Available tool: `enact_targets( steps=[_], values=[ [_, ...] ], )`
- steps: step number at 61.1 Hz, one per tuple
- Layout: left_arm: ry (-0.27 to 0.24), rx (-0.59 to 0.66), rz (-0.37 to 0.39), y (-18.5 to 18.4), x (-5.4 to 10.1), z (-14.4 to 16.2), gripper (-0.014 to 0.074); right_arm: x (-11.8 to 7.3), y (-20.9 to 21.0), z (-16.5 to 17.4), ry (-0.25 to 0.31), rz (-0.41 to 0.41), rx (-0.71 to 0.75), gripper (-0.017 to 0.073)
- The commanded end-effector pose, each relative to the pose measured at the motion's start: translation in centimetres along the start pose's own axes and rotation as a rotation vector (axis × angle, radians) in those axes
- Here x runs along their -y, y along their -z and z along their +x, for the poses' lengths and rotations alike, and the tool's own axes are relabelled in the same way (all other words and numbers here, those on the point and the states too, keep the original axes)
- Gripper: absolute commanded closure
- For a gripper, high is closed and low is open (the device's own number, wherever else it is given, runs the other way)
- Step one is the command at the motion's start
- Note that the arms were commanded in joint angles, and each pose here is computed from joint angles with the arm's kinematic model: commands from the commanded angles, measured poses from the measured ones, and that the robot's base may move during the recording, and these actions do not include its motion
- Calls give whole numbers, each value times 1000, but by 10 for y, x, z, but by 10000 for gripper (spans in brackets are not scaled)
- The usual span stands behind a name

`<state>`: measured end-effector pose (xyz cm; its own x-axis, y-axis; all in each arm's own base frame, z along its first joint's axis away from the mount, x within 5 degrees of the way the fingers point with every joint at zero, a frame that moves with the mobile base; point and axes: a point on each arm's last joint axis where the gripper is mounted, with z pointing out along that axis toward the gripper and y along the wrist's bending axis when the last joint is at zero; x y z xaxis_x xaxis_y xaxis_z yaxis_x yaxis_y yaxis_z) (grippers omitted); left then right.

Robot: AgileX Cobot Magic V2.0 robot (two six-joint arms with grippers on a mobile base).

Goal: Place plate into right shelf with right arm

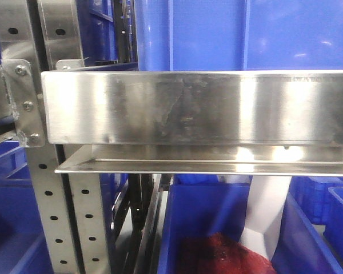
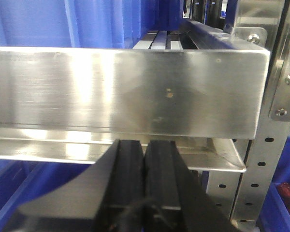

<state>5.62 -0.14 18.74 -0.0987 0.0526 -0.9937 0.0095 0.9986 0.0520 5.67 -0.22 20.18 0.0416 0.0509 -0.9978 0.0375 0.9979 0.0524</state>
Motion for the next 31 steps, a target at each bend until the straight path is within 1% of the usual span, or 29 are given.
enact_targets(
  steps=[1, 31],
  values=[
    [10, 86, -22, 1, -2, -5, 640, 0, 2, -10, 4, 8, 96, 531],
    [10, 86, -22, 1, -2, -5, 640, 0, 1, -8, 4, 8, 80, 531]
  ],
)
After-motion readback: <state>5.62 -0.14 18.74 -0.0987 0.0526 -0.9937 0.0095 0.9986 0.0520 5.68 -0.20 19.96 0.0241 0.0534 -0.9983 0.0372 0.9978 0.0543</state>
